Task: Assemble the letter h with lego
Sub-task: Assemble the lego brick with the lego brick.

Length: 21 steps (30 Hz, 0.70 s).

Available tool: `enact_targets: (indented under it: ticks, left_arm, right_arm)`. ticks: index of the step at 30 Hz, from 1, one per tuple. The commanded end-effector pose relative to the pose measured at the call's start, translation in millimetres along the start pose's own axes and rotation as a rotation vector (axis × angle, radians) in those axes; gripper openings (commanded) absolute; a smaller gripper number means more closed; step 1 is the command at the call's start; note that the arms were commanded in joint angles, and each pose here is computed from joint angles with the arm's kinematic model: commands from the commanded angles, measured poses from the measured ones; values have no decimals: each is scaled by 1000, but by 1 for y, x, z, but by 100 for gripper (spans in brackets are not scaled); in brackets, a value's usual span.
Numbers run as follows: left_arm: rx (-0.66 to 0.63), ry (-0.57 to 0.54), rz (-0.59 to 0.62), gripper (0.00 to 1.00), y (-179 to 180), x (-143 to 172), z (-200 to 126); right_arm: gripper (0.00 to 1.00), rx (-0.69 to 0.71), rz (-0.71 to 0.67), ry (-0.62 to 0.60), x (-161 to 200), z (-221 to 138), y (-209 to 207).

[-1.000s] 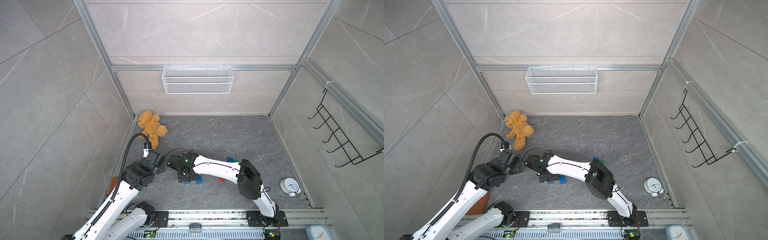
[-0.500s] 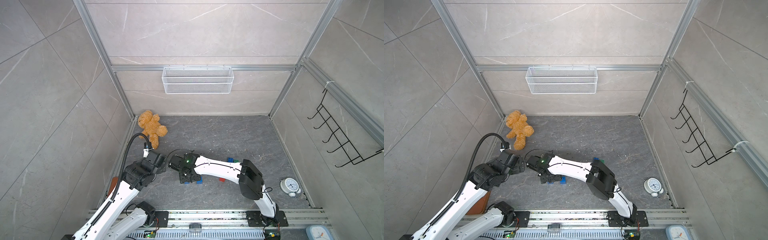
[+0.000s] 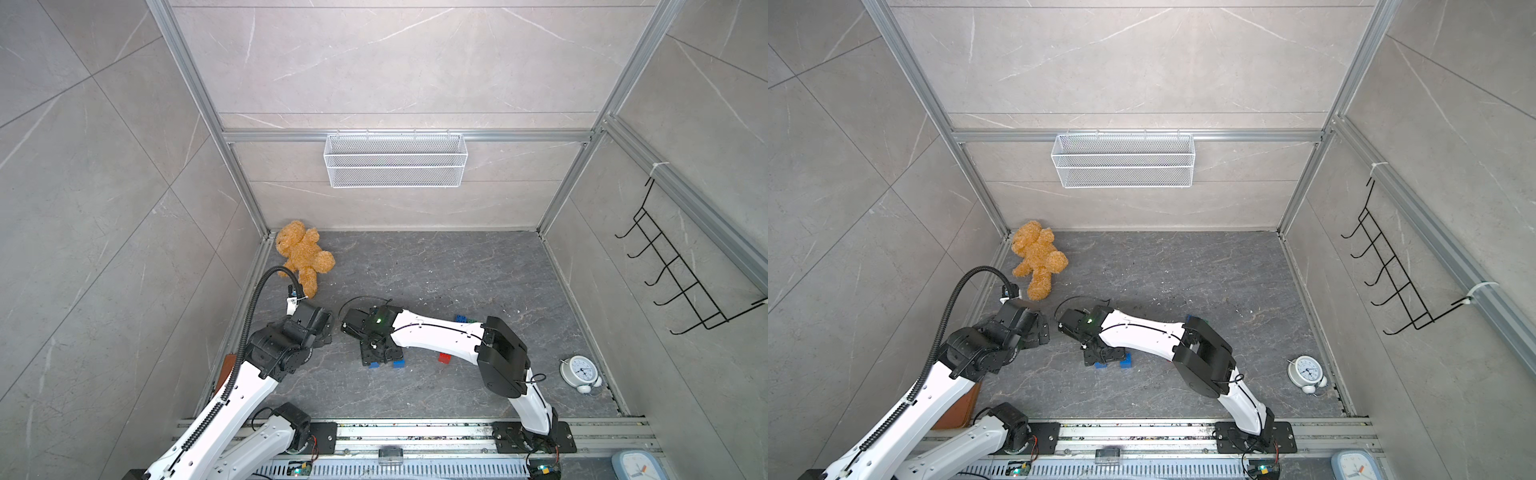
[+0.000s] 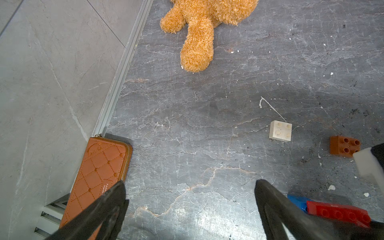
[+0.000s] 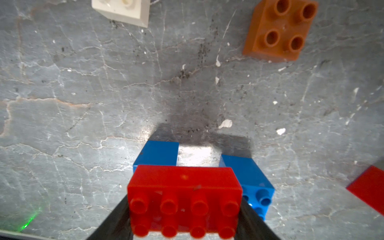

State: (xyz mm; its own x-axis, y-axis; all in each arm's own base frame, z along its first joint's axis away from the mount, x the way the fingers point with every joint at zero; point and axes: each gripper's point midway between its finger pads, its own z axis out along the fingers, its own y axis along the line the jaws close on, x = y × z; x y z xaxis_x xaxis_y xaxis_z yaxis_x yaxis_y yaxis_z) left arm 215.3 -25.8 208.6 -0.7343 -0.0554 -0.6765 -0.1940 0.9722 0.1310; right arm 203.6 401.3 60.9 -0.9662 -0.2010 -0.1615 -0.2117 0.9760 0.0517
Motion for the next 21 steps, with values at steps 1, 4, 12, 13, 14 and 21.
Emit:
enact_targets:
  ticks: [1,4,12,13,14,21]
  left_arm:
    - [-5,-23,-3,98,2,-5,-1]
    - [-5,-23,-3,98,3,-4,-2]
    - [-6,-23,-2,98,3,-4,-1]
    - [-7,-22,-2,98,3,-4,-1]
    - [-5,-21,-1,98,2,-4,-1]
    - [-4,-21,-2,98,2,-4,-1]
  right_arm:
    - [0,1,-18,25,6,3,-2]
    - [0,-2,-18,30,7,2,-2]
    - [0,29,-3,13,11,-5,-3]
    - [0,35,-1,18,12,-4,-3]
    - [0,40,-2,20,14,-3,-3]
    - [0,49,2,22,18,2,-2]
